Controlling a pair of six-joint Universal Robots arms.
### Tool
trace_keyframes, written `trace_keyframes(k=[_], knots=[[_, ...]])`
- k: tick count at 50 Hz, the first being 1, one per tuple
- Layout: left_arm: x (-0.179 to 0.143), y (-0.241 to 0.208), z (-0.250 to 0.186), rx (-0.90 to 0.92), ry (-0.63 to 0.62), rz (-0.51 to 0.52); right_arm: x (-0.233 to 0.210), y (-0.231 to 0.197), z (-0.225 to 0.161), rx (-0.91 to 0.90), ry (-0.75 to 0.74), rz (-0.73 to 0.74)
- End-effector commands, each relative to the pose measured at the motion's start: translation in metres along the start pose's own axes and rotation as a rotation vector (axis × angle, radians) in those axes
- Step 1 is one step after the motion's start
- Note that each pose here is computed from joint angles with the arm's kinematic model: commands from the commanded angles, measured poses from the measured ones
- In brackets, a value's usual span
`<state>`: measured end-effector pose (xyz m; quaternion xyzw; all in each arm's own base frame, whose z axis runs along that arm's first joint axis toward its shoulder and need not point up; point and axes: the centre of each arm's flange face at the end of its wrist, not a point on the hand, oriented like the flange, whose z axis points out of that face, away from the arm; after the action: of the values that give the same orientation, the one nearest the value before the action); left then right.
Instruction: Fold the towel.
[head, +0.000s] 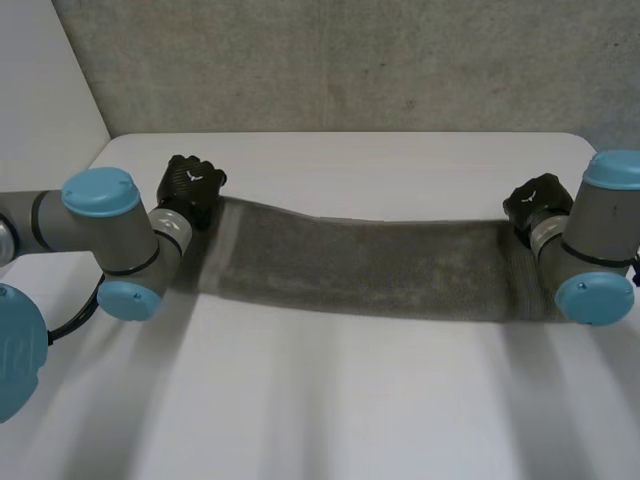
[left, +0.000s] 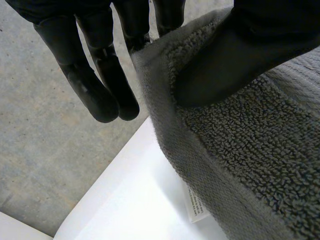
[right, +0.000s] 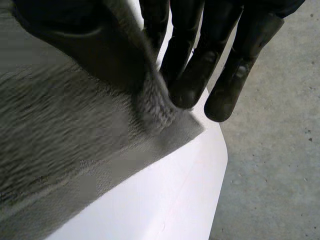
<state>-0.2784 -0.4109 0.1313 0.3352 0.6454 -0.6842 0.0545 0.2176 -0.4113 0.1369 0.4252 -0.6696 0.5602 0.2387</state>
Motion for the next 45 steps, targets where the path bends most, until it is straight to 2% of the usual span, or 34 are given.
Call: trace_keyframes(k=[1, 7, 9, 15, 21, 25, 33, 38, 45], knots=[[0.011, 0.001, -0.002, -0.008, 0.008, 0.000, -0.009, 0.000, 0.005, 0.005, 0.014, 0.019], [0.016, 0.000, -0.009, -0.025, 0.015, -0.005, -0.009, 0.001, 0.001, -0.006, 0.021, 0.126], [0.014, -0.011, -0.019, -0.020, 0.017, -0.015, 0.003, -0.011, -0.013, 0.027, 0.035, 0.206], [0.005, -0.026, -0.041, -0.016, 0.019, -0.038, 0.027, -0.026, -0.039, 0.085, 0.027, 0.269], [-0.008, -0.038, -0.075, -0.014, 0.010, -0.138, 0.020, -0.022, -0.076, 0.056, -0.072, 0.275], [-0.004, -0.036, -0.099, -0.033, 0.073, -0.194, 0.018, -0.001, -0.095, -0.028, -0.134, 0.294], [-0.003, -0.032, -0.132, -0.059, 0.156, -0.274, 0.009, 0.036, -0.104, -0.097, -0.203, 0.346], [0.000, -0.031, -0.143, -0.068, 0.166, -0.324, 0.013, 0.055, -0.098, -0.112, -0.180, 0.369], [0.000, -0.033, -0.144, -0.053, 0.163, -0.333, 0.014, 0.061, -0.089, -0.100, -0.147, 0.362]])
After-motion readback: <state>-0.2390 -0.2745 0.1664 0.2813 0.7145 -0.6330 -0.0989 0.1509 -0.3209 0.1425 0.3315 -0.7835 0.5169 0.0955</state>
